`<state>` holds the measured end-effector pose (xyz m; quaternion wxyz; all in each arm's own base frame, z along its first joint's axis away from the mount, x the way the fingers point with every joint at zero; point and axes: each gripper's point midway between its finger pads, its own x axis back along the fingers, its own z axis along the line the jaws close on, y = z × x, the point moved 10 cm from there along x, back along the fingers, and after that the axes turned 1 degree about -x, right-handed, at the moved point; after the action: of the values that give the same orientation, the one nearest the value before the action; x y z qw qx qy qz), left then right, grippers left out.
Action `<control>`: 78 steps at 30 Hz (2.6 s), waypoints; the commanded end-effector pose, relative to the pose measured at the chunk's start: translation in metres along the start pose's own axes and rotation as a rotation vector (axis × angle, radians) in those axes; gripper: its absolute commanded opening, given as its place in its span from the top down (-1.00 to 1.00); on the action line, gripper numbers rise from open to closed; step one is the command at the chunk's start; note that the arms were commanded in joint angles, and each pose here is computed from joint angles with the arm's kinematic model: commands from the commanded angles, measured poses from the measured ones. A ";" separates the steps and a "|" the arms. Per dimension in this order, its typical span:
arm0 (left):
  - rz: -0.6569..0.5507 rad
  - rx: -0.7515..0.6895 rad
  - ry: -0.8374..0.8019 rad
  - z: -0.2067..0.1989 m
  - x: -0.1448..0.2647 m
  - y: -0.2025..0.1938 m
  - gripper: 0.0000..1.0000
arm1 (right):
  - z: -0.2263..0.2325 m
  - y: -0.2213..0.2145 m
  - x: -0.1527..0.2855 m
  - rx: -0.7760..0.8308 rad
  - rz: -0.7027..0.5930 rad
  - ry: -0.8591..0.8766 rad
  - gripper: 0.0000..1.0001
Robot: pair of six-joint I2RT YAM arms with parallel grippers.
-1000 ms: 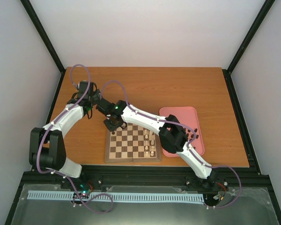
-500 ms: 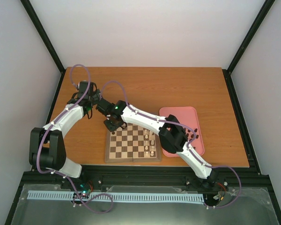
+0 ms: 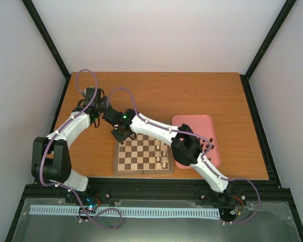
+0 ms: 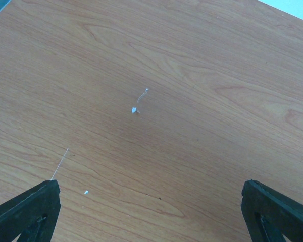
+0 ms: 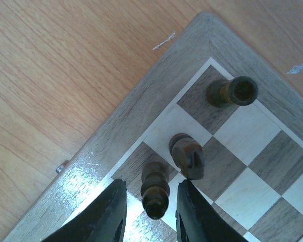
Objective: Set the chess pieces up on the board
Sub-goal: Place the chess piece on the chessboard, then pick up the chess piece from the storage box.
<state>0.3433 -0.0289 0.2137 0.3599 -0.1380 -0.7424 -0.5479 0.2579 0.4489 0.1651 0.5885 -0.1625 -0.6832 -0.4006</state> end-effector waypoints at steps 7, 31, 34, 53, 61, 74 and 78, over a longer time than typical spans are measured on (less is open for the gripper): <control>-0.024 -0.009 -0.008 -0.006 0.002 0.010 -0.99 | -0.002 0.015 0.065 -0.005 -0.173 -0.034 0.38; -0.023 -0.012 -0.008 -0.007 0.001 0.011 -0.99 | -0.158 -0.158 0.129 -0.438 -0.107 -0.353 0.11; -0.025 -0.011 -0.009 -0.007 0.002 0.011 -0.99 | -0.165 -0.190 0.120 -0.488 -0.039 -0.361 0.02; -0.024 -0.009 -0.007 -0.007 0.002 0.010 -1.00 | -0.191 -0.239 0.080 -0.586 0.055 -0.261 -0.03; -0.023 -0.009 -0.003 -0.007 0.000 0.010 -1.00 | -0.200 -0.237 0.067 -0.595 0.073 -0.256 0.14; -0.018 -0.011 -0.002 -0.007 -0.001 0.009 -0.99 | -0.200 -0.241 0.069 -0.603 0.094 -0.257 0.73; -0.022 -0.010 -0.002 -0.007 0.000 0.009 -0.99 | -0.201 -0.234 0.087 -0.601 0.054 -0.268 0.78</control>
<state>0.3450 -0.0298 0.2080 0.3660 -0.1429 -0.7383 -0.5482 0.2076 0.1361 0.1388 0.4469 -0.4067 -0.5947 -0.5302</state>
